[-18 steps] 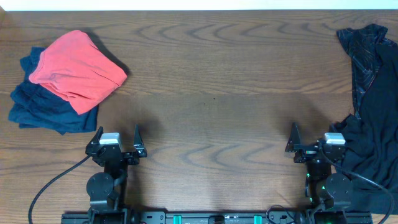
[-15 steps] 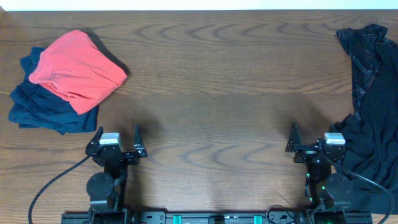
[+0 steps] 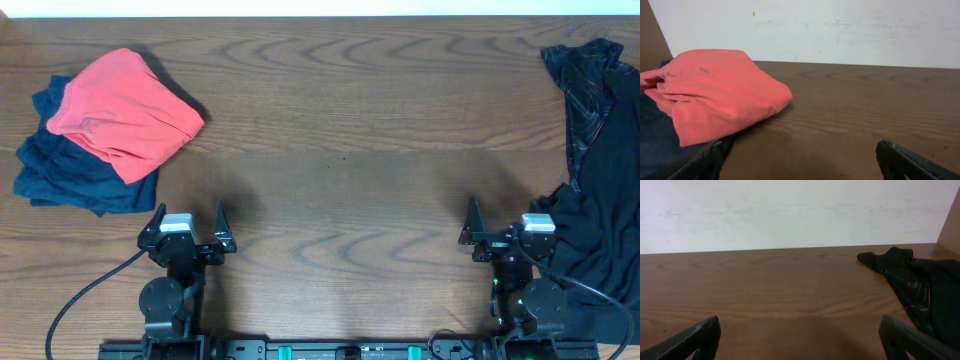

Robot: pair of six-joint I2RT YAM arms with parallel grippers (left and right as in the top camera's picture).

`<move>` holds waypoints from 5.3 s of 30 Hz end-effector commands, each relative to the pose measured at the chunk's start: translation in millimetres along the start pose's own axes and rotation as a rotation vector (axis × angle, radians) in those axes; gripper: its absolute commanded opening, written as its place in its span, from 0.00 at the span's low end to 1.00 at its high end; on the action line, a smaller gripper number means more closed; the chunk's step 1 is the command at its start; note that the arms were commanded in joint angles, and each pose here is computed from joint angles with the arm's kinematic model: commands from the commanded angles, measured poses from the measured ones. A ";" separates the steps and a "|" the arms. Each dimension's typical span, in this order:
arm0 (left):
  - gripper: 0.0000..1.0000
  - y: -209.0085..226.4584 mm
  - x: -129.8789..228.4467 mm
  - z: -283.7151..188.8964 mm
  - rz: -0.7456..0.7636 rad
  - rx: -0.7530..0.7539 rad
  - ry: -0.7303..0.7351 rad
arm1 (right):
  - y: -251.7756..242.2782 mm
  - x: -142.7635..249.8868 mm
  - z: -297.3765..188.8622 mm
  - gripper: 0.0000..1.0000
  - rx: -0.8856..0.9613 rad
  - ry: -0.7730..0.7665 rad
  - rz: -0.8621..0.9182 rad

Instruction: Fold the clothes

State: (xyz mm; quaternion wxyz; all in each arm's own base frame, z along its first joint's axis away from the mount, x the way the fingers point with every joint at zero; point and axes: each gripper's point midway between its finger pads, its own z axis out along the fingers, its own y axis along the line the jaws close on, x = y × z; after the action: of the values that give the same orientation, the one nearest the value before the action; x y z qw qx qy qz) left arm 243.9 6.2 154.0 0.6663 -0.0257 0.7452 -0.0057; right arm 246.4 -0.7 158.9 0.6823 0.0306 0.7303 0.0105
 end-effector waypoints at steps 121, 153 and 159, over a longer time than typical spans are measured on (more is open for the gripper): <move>0.98 -23.1 17.0 3.4 -0.305 0.001 0.770 | -92.0 -17.4 68.1 0.16 0.454 0.581 0.211; 0.98 -23.0 17.1 3.3 -0.304 0.001 0.771 | -150.7 72.3 48.5 0.01 0.778 0.833 0.284; 0.98 -23.0 17.5 2.9 -0.304 0.000 0.773 | -136.0 -66.6 87.9 0.01 0.572 0.521 0.208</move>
State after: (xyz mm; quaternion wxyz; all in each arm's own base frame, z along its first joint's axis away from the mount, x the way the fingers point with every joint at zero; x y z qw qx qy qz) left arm 242.7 -16.9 129.0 0.3211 -0.1314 0.9316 -0.1085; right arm 315.7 -148.5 144.3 0.3553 0.3419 0.8589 -0.1386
